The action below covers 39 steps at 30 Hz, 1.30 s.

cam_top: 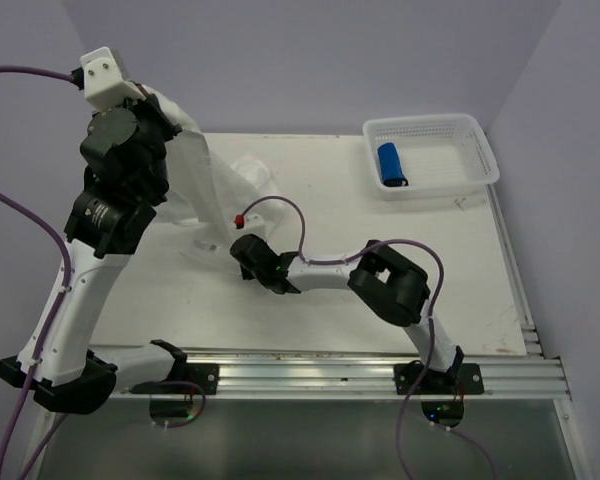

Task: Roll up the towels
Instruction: Flatten the towel

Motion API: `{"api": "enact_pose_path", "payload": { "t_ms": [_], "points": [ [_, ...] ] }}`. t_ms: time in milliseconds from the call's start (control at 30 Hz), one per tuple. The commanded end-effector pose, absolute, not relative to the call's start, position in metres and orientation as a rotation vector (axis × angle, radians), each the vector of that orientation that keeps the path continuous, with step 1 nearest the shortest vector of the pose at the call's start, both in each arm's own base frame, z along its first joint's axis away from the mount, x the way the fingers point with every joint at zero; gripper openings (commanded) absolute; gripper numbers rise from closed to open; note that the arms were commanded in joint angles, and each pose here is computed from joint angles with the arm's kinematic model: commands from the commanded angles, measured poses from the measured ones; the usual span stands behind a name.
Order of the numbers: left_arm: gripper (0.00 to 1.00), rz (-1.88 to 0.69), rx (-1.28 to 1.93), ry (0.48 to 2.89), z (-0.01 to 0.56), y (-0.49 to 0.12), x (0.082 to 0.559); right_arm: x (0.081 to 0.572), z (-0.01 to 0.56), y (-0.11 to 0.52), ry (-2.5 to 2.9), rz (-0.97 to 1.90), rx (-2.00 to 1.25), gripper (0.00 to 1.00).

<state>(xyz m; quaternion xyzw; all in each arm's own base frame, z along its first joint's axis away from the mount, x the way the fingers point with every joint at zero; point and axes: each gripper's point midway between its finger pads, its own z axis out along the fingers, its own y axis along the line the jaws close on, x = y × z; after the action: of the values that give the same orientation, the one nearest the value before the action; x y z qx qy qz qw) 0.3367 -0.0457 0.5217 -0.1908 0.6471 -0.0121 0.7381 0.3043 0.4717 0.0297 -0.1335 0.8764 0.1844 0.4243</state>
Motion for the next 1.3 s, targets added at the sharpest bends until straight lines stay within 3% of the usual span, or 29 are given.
{"api": "enact_pose_path", "payload": {
  "t_ms": [0,400,533,733,833,933,967,1033,1267],
  "points": [
    [0.00,-0.046,-0.467,1.315,0.546,-0.033,0.324,0.313,0.094,0.443,2.125,0.448,-0.302,0.00],
    [0.00,-0.163,-0.497,1.330,0.539,-0.037,0.309,0.305,0.293,0.330,1.928,0.264,-0.370,0.00],
    [0.00,-0.156,-0.503,1.375,0.518,-0.036,0.306,0.297,0.327,0.312,1.902,0.194,-0.495,0.00],
    [0.00,-0.089,-0.570,1.466,0.438,-0.017,0.283,0.261,0.265,0.325,2.053,0.239,-0.737,0.00],
    [0.00,-0.035,-0.619,1.508,0.399,-0.004,0.268,0.224,0.232,0.337,2.094,0.377,-0.884,0.16],
    [0.00,-0.001,-0.650,1.545,0.372,0.004,0.258,0.194,0.223,0.339,2.099,0.534,-0.941,0.46],
    [0.00,-0.008,-0.664,1.542,0.369,0.006,0.255,0.194,0.224,0.335,2.096,0.537,-0.919,0.49],
    [0.00,0.008,-0.682,1.557,0.356,0.010,0.249,0.197,0.224,0.314,2.105,0.476,-0.828,0.53],
    [0.00,0.102,-0.728,1.564,0.335,0.026,0.238,0.210,0.202,0.266,2.201,0.320,-0.511,0.50]
  ]
}}
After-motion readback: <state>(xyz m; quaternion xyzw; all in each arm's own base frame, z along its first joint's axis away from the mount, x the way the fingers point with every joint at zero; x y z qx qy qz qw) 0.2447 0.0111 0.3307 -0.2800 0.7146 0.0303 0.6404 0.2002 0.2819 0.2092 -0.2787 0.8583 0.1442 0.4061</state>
